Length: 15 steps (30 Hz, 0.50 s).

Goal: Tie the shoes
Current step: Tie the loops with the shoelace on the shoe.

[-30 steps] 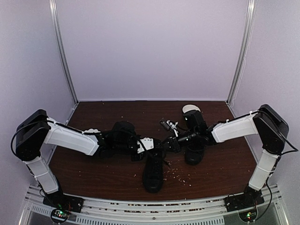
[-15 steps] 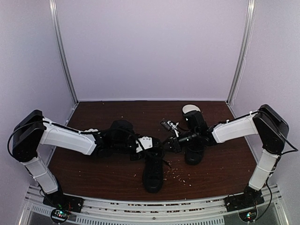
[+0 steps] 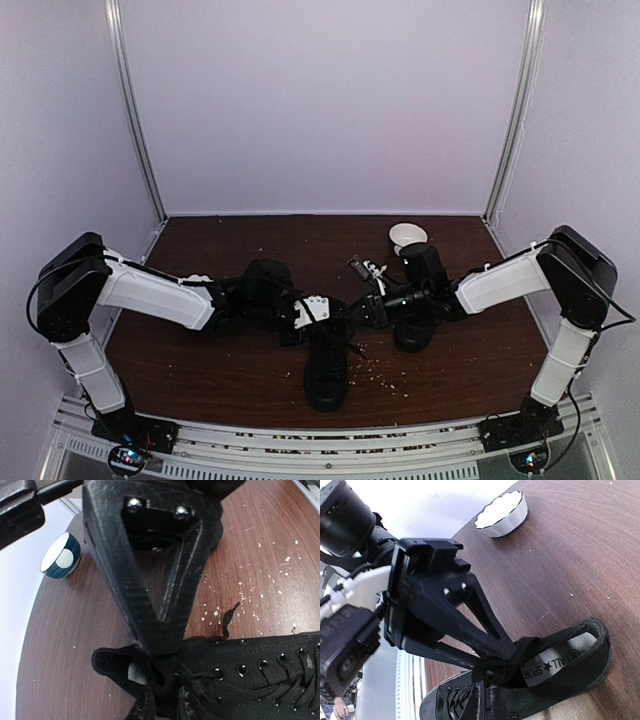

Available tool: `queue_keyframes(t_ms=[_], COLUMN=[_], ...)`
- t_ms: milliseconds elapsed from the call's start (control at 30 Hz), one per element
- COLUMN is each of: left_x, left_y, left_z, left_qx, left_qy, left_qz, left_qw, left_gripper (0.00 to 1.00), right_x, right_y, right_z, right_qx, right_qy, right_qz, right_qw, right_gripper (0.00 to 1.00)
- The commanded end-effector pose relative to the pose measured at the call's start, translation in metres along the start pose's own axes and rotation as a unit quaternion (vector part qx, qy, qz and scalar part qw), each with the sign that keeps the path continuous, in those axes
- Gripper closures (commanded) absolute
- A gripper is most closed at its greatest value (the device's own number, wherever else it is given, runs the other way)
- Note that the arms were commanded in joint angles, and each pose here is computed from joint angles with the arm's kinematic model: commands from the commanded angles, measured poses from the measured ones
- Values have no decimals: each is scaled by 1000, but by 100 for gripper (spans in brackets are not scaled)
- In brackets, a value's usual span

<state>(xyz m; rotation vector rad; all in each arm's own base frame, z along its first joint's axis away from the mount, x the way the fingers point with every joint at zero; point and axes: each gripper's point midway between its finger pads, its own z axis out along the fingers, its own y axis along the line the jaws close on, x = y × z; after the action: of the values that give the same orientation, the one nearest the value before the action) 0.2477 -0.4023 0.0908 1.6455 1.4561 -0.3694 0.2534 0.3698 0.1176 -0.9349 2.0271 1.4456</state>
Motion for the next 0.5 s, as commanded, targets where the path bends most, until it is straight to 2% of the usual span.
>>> queue_keyframes(t_ms=[0,33,133,267,467], left_x=[-7,-8,-10,-12,-15], left_y=[13,13,12,12,14], left_z=[4,5,4,2,0], left_qx=[-16,-17,-14,-15,-20], left_qy=[-11,-10,-16,-23,-29], left_qz=[5,6,8,9,9], left_qw=[1000,1000,1000,1000,999], left_gripper=[94,100,100,100,100], right_x=[-9,-10,-16,-29,-22], right_y=[6,5,-2,-10,-16], right_z=[-5,-6,-13,-19,-7], right_qx=[-7,-5,8,23,23], right_qy=[-17,-15,-20,-26,18], right_qz=[-9,-8,-5,-5,-3], right_qw=[1000,1000,1000,999,1000], right_gripper=[99,94,86,85,84])
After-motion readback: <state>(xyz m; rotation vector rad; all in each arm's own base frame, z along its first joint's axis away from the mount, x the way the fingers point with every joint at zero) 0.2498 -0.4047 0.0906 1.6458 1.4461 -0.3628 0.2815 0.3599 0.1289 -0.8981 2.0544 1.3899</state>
